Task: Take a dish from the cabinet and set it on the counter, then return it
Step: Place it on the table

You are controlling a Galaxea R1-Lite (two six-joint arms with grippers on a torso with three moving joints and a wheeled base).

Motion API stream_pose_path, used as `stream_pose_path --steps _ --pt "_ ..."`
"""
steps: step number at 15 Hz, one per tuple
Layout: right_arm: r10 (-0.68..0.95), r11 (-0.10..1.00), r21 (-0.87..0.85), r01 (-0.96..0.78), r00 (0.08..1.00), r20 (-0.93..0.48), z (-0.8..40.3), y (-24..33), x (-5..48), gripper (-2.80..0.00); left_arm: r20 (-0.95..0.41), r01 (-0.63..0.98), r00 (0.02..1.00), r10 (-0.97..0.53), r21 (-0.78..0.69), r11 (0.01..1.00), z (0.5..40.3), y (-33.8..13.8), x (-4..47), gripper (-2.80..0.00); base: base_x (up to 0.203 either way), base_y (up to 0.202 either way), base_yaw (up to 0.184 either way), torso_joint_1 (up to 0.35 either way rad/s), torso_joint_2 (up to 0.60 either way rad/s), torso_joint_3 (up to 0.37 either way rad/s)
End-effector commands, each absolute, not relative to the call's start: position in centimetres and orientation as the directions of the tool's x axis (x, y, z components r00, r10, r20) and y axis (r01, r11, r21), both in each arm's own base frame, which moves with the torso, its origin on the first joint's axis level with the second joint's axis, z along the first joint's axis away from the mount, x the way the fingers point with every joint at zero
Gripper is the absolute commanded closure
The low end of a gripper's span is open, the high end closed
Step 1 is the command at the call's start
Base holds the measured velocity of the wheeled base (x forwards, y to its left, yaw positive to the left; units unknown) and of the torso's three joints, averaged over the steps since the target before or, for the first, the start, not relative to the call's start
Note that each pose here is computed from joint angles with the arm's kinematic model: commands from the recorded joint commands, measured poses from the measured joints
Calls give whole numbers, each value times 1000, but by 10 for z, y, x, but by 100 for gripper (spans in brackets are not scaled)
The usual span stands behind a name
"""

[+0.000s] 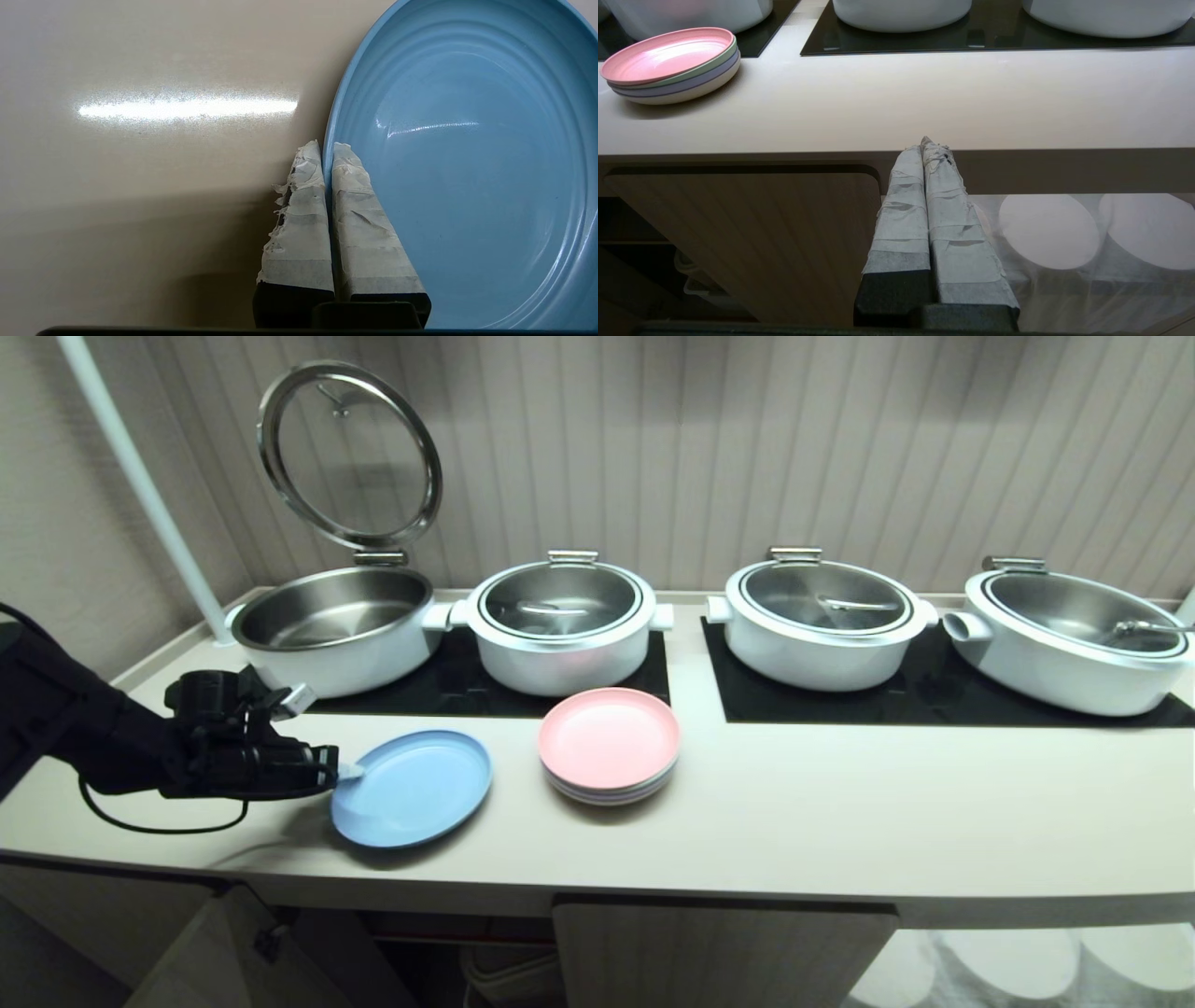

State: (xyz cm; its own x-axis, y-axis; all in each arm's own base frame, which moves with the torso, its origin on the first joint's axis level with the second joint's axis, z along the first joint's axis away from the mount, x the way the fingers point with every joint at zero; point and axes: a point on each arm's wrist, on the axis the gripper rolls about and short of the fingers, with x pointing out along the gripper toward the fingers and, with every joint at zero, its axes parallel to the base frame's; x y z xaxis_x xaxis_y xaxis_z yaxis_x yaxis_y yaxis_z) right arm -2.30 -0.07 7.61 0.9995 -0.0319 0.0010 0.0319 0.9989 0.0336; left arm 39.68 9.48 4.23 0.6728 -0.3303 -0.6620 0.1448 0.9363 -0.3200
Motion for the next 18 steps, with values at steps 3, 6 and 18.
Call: stream_pose_path --steps 3,6,18 --pt "-31 999 34 31 1000 2 76 -1 -23 0 -661 148 673 -333 -320 936 42 95 396 0 0 0 0 0 0 0" --pt "-32 999 34 32 999 2 76 -1 -23 0 -662 147 672 -333 -321 936 42 95 396 0 0 0 0 0 0 0" --pt "-32 999 34 32 999 1 76 -1 -23 0 -684 125 671 -285 -275 953 43 86 398 0 0 0 0 0 0 0"
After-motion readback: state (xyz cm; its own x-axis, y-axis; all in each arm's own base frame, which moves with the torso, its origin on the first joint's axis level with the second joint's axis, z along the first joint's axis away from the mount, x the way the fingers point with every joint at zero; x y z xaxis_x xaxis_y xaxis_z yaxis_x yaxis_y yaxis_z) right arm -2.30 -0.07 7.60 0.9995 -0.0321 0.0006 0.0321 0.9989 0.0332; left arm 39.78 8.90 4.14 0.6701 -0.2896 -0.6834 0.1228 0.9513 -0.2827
